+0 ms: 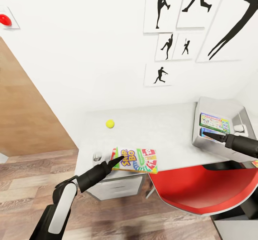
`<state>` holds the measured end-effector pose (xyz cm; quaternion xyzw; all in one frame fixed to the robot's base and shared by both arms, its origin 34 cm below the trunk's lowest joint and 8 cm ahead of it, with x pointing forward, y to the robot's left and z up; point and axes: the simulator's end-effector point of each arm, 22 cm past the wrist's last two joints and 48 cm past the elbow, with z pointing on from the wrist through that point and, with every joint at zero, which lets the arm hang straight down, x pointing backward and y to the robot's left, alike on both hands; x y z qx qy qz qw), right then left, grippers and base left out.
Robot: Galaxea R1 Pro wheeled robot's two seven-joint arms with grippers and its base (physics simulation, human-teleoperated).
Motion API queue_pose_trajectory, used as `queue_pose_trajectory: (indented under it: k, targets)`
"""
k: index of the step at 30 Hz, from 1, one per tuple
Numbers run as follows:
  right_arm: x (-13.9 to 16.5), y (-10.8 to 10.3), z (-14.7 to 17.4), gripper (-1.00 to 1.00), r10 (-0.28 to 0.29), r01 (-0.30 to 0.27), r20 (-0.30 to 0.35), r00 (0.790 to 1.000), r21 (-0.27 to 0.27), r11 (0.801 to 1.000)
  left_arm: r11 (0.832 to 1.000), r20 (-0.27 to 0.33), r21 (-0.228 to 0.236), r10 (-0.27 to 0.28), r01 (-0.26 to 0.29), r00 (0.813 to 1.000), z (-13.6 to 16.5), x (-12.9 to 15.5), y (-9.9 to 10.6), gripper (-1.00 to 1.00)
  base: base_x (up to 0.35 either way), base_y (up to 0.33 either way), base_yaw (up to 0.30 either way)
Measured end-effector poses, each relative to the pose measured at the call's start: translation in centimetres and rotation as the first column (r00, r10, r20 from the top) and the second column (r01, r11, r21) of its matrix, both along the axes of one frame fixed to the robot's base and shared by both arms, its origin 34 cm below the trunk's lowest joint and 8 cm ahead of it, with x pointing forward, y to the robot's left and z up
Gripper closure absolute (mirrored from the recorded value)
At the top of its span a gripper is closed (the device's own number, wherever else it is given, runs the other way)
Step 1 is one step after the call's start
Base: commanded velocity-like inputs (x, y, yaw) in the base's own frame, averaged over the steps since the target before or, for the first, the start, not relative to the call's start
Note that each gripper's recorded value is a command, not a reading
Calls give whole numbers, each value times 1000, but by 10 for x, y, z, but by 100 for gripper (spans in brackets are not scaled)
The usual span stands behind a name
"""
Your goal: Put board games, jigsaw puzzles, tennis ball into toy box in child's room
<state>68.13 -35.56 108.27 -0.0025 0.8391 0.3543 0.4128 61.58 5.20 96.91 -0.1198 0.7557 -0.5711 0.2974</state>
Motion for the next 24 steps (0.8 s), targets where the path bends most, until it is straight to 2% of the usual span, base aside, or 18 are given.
queue_pose_trajectory:
  k: [7, 24]
  targets:
    - [-6, 23, -9, -100, 58, -58, -27, 998, -2, 998, 1000, -18, 4, 21, -21, 1000, -9, -16, 5, -100, 0, 0, 0]
    - [-20, 58, -18, -100, 147, -148, -63, 987, -12, 989, 999, -9, 37, 31, -30, 999, -11, -24, 22, -100, 0, 0, 0]
